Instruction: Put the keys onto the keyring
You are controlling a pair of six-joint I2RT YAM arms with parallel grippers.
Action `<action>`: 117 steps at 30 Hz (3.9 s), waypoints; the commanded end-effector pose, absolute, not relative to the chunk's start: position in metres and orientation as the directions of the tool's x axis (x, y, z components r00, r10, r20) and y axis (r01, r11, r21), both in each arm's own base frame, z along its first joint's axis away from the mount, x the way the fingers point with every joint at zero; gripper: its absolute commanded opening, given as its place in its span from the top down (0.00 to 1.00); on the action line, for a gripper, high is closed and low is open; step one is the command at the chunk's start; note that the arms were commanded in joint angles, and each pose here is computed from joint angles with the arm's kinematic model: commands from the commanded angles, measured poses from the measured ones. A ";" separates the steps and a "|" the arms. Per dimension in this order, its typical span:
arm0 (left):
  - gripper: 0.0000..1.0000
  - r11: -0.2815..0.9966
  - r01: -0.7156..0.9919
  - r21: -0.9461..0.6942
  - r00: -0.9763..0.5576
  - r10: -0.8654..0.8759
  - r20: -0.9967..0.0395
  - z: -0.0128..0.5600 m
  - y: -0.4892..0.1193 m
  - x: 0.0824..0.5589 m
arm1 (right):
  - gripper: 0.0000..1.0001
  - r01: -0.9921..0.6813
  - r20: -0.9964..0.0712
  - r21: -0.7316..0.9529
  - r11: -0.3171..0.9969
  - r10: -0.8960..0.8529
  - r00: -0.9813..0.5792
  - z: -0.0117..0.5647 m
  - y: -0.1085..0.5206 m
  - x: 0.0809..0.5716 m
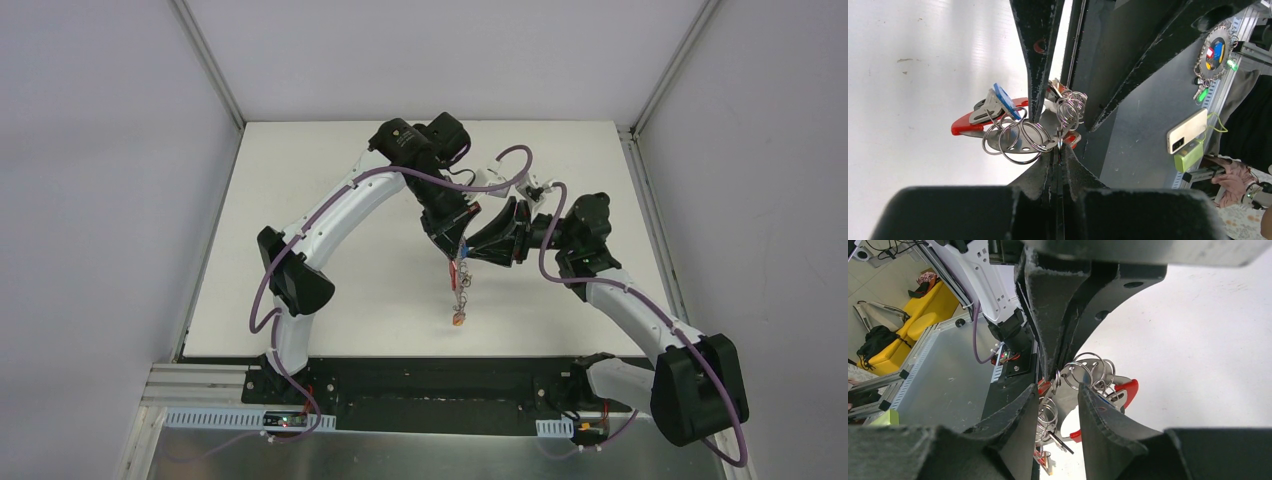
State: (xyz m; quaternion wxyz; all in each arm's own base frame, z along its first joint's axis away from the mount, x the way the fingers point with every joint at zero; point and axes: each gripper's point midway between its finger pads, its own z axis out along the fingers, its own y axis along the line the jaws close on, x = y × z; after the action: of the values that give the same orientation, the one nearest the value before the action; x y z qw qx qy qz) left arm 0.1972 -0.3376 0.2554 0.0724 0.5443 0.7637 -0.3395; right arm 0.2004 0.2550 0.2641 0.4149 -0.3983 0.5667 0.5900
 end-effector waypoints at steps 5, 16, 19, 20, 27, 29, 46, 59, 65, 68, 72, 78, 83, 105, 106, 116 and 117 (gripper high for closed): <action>1.00 0.136 0.870 -0.474 -0.400 0.757 -0.517 0.268 -0.343 0.190 | 0.68 -0.952 -0.952 0.302 -0.054 0.037 -0.304 0.275 0.261 0.197; 1.00 0.150 0.871 -0.468 -0.404 0.761 -0.508 0.264 -0.343 0.193 | 0.76 -0.948 -0.952 0.304 -0.099 0.015 -0.307 0.272 0.266 0.189; 1.00 0.156 0.869 -0.469 -0.408 0.764 -0.500 0.261 -0.343 0.194 | 0.80 -0.946 -0.951 0.306 -0.104 0.013 -0.309 0.272 0.266 0.188; 1.00 0.160 0.867 -0.471 -0.410 0.765 -0.496 0.260 -0.343 0.194 | 0.81 -0.946 -0.951 0.306 -0.107 0.012 -0.309 0.272 0.267 0.187; 1.00 0.175 0.876 -0.450 -0.410 0.761 -0.502 0.259 -0.344 0.200 | 0.81 -0.938 -0.945 0.324 -0.122 -0.003 -0.326 0.268 0.270 0.185; 1.00 0.177 0.878 -0.444 -0.408 0.760 -0.505 0.259 -0.344 0.201 | 0.80 -0.934 -0.943 0.332 -0.129 -0.008 -0.334 0.268 0.271 0.185; 1.00 0.133 0.876 -0.463 -0.399 0.740 -0.542 0.267 -0.347 0.194 | 0.81 -0.924 -0.923 0.374 -0.075 0.070 -0.379 0.276 0.271 0.195; 1.00 0.092 0.873 -0.480 -0.400 0.698 -0.594 0.281 -0.345 0.190 | 0.83 -0.920 -0.913 0.386 -0.062 0.117 -0.391 0.277 0.268 0.200; 1.00 0.078 0.867 -0.491 -0.400 0.695 -0.597 0.282 -0.345 0.187 | 0.84 -0.917 -0.908 0.393 -0.058 0.135 -0.398 0.279 0.268 0.201; 1.00 0.073 0.865 -0.497 -0.402 0.694 -0.598 0.282 -0.346 0.186 | 0.86 -0.915 -0.904 0.401 -0.051 0.143 -0.404 0.278 0.268 0.203; 1.00 0.074 0.863 -0.499 -0.405 0.693 -0.597 0.281 -0.347 0.187 | 0.89 -0.912 -0.899 0.409 -0.047 0.151 -0.411 0.279 0.268 0.204; 1.00 0.087 0.857 -0.508 -0.420 0.689 -0.591 0.278 -0.350 0.190 | 0.98 -0.904 -0.888 0.425 -0.037 0.173 -0.425 0.283 0.269 0.206; 1.00 0.089 0.854 -0.513 -0.424 0.689 -0.587 0.276 -0.351 0.191 | 1.00 -0.910 -0.892 0.413 -0.026 0.189 -0.410 0.287 0.266 0.206; 0.77 0.034 0.893 -0.449 -0.379 0.594 -0.709 0.302 -0.335 0.199 | 1.00 -0.927 -0.907 0.375 0.022 0.214 -0.362 0.292 0.250 0.215; 0.75 0.028 0.894 -0.448 -0.378 0.585 -0.718 0.303 -0.333 0.199 | 1.00 -0.928 -0.908 0.371 0.023 0.218 -0.358 0.294 0.249 0.215; 0.68 0.010 0.920 -0.392 -0.338 0.528 -0.779 0.298 -0.335 0.208 | 1.00 -0.931 -0.907 0.366 0.019 0.233 -0.352 0.302 0.245 0.214; 0.68 0.015 0.923 -0.384 -0.335 0.524 -0.784 0.297 -0.336 0.211 | 1.00 -0.932 -0.908 0.363 0.017 0.233 -0.349 0.303 0.244 0.213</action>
State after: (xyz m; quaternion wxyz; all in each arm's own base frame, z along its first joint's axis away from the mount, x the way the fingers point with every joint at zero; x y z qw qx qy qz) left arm 0.2053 -0.3293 0.2830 0.1754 0.5194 0.7088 -0.4439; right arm 0.2197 0.2492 0.2728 0.4236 -0.3000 0.5801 0.6277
